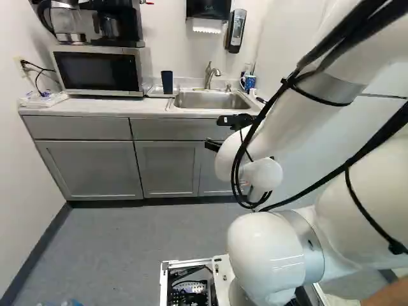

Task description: Rinse the cup and place it in the tray

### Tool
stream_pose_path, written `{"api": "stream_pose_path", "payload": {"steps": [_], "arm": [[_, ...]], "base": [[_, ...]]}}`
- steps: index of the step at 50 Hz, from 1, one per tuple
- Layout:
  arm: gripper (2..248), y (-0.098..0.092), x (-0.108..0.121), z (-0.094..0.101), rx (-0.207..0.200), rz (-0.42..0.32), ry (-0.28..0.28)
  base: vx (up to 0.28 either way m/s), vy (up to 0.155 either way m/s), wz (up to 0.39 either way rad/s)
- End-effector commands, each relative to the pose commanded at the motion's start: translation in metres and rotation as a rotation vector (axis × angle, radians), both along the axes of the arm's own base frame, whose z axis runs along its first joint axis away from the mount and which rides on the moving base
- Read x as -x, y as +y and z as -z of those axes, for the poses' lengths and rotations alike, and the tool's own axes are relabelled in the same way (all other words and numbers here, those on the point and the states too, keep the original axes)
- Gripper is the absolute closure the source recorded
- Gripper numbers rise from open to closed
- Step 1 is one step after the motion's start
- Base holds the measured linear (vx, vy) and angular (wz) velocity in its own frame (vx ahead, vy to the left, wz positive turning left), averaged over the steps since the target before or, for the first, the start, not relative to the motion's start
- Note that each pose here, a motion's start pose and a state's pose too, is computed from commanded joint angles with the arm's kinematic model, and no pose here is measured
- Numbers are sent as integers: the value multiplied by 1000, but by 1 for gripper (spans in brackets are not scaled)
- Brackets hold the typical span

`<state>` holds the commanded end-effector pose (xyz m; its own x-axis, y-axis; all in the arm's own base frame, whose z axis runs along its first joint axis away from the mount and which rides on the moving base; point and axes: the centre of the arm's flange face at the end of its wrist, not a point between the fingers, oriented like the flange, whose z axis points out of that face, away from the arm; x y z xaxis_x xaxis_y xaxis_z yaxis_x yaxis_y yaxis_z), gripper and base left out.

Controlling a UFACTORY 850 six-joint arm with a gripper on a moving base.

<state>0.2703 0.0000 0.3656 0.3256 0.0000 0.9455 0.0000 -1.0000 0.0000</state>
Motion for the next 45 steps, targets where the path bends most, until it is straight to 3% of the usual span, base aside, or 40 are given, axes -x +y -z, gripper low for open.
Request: {"api": "stream_pose_path", "payload": {"steps": [45], "arm": [[3,0,0,0,0,0,0]], "base": [[0,0,0]]}}
